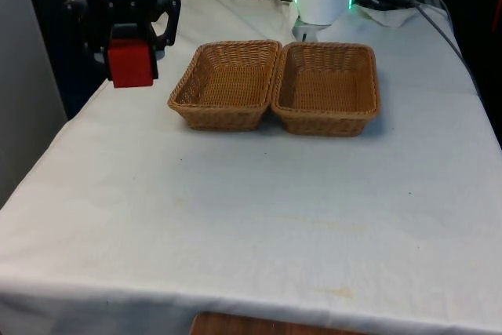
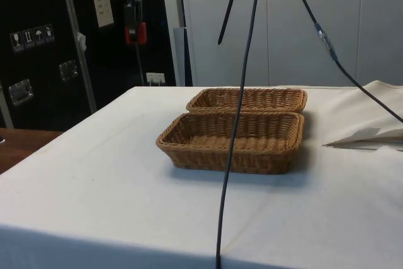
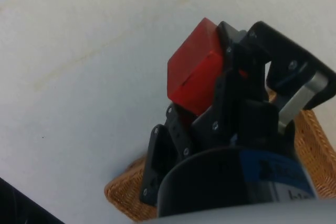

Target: Pick up the red cube and place it into the right basket.

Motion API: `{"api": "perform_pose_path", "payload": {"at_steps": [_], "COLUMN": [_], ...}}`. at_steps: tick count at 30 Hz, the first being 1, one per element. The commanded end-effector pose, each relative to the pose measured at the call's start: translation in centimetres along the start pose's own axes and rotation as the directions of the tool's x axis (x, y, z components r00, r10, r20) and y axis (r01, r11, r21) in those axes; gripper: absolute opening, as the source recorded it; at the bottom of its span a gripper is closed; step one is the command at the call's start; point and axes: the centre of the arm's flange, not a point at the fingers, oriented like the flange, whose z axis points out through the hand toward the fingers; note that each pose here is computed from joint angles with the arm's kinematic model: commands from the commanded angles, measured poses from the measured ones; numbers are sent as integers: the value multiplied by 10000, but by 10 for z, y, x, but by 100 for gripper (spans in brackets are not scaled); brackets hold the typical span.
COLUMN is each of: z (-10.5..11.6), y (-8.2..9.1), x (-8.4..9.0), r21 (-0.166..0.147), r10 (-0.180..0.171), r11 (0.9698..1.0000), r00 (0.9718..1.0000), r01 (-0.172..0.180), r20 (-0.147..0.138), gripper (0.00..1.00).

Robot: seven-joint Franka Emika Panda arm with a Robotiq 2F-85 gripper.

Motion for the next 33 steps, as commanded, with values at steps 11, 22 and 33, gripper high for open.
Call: {"api": "perform_pose_path", "payload": {"at_steps": [11, 22, 33], "z": [-2, -5, -3], "y": [-2, -4, -8], "x": [-5, -11, -12], "r21": [165, 261, 341], "r10": [689, 1211, 1397], "r11": [9974, 9921, 9892], "r00": [9970, 9909, 9875], "r01": [-695, -1228, -1425], "r20": [347, 583, 723], "gripper": [2, 2, 2]}}
